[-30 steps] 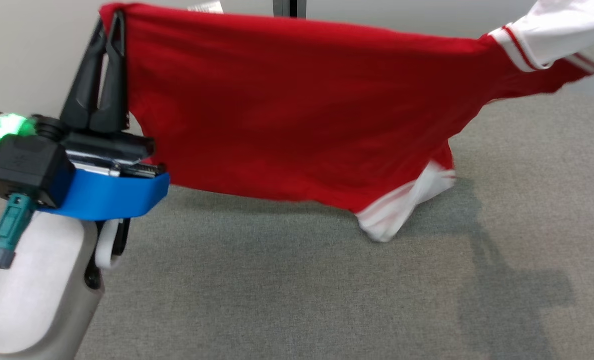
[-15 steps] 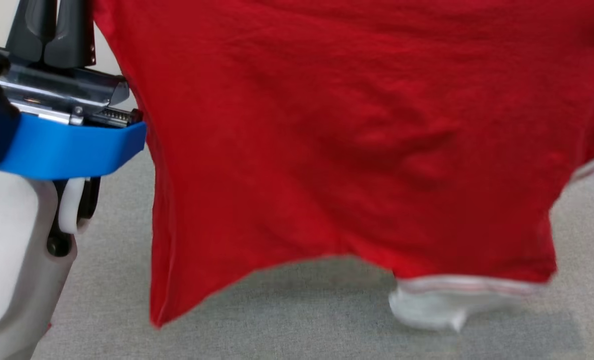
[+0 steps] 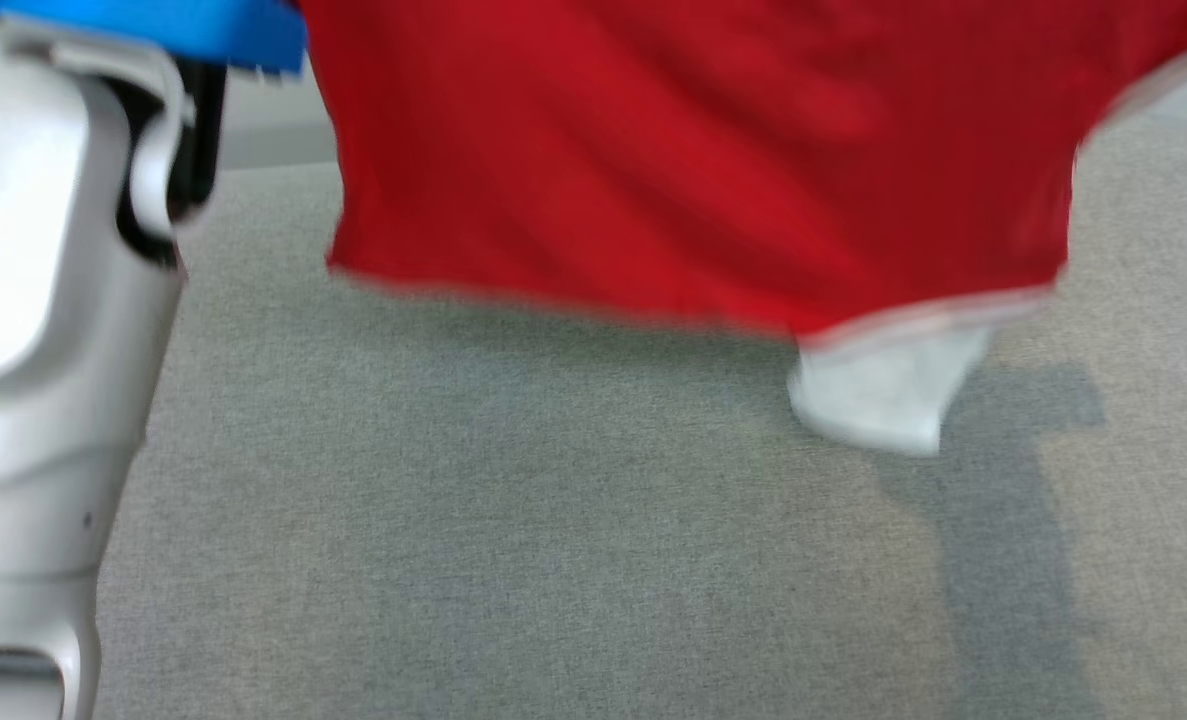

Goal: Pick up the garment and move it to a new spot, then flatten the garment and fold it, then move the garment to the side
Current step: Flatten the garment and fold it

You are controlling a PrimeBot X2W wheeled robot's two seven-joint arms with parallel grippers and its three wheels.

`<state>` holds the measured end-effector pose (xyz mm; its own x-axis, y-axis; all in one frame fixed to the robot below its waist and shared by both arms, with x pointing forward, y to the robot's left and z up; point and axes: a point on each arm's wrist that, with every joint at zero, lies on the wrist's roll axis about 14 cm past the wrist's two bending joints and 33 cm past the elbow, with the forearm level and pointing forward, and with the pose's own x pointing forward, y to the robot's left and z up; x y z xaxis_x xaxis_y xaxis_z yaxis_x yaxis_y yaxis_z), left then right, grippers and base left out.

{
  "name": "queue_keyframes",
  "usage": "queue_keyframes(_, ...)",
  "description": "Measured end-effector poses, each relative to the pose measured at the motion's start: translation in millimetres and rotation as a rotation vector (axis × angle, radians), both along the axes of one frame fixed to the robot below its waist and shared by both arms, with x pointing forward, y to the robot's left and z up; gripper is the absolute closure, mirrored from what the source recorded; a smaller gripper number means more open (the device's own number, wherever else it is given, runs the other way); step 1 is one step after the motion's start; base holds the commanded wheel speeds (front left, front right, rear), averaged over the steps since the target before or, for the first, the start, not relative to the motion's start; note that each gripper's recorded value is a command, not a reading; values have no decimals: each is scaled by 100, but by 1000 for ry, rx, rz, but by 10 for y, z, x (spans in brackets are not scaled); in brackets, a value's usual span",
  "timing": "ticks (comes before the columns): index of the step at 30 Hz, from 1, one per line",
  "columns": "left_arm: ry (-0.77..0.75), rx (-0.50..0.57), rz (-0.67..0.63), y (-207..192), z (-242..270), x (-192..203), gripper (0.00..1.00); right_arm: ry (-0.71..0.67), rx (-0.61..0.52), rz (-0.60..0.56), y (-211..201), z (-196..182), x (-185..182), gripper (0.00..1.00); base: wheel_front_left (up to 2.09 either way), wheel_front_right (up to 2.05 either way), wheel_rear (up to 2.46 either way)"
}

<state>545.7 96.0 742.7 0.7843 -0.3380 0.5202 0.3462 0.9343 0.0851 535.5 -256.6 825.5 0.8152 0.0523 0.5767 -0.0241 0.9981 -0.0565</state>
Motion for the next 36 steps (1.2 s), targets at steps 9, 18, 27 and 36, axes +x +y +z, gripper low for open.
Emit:
queue_keyframes(9, 144, -11, 108, 249, -338, 563, 100, 75, 50, 72, 363, -319, 508, 100, 0, 0, 0)
queue_keyframes(18, 659, -77, 174, 345, -2353, 453, 100, 584, 112, 121, 784, -2544, 623, 100, 0, 0, 0)
queue_keyframes(27, 927, -91, 211, 378, -3267, -63, 100, 840, 251, 142, 974, -3725, 49, 100, 0, 0, 0)
queue_keyframes(36, 870, -106, 173, 389, -3211, -582, 100, 833, 307, 150, 914, -3905, -639, 100, 0, 0, 0)
